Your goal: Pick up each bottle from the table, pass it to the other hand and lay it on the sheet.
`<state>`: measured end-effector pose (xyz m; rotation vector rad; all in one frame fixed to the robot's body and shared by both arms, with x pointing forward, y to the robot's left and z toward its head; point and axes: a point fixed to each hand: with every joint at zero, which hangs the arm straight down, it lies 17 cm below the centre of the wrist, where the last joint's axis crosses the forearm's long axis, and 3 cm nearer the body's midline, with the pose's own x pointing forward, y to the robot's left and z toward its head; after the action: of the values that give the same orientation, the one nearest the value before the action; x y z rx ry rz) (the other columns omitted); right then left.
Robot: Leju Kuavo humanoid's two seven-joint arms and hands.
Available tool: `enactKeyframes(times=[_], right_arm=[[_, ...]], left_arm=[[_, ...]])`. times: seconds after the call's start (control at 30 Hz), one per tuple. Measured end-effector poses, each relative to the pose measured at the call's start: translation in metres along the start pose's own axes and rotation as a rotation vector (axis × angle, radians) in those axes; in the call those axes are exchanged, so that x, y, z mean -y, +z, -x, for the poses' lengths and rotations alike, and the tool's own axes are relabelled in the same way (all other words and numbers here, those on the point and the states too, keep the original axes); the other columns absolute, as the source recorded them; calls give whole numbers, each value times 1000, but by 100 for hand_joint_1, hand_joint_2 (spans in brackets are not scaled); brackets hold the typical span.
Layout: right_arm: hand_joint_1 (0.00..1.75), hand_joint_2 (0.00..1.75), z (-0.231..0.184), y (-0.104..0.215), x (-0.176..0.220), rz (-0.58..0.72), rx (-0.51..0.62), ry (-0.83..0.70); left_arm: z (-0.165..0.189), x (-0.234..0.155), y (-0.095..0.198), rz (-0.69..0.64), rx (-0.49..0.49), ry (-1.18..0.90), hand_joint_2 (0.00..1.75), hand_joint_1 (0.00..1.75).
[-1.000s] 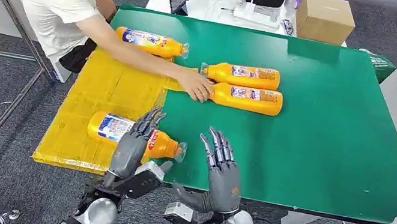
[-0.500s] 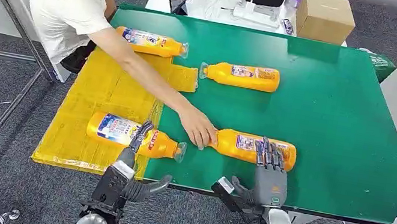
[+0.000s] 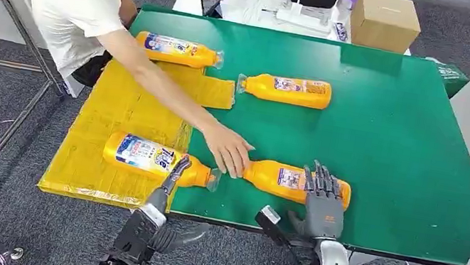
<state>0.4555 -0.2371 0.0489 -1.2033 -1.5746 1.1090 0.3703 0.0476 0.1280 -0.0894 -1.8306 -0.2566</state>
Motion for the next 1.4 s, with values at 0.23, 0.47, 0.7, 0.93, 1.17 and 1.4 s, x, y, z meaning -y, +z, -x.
enactKeyframes(times=[0.23, 0.47, 0.7, 0.93, 1.17, 1.4], right_arm=[[0, 175, 22, -10, -4, -21, -104, 38], [0, 175, 38, -18, -16, -65, -154, 19], [0, 175, 47, -29, -36, -177, -184, 1], [175, 175, 48, -32, -52, -281, -173, -29], [175, 175, 49, -27, -65, -359, -137, -41], [175, 175, 51, -27, -67, -371, -125, -42]], left_arm=[[-1, 2, -1, 5, 2, 6, 175, 0], [0, 7, 0, 20, -9, 3, 175, 0], [7, 19, 2, 70, -64, 40, 175, 0], [9, 21, 2, 84, -84, 65, 175, 0], [7, 22, -2, 91, -86, 86, 175, 0], [8, 22, -4, 91, -88, 98, 175, 0]])
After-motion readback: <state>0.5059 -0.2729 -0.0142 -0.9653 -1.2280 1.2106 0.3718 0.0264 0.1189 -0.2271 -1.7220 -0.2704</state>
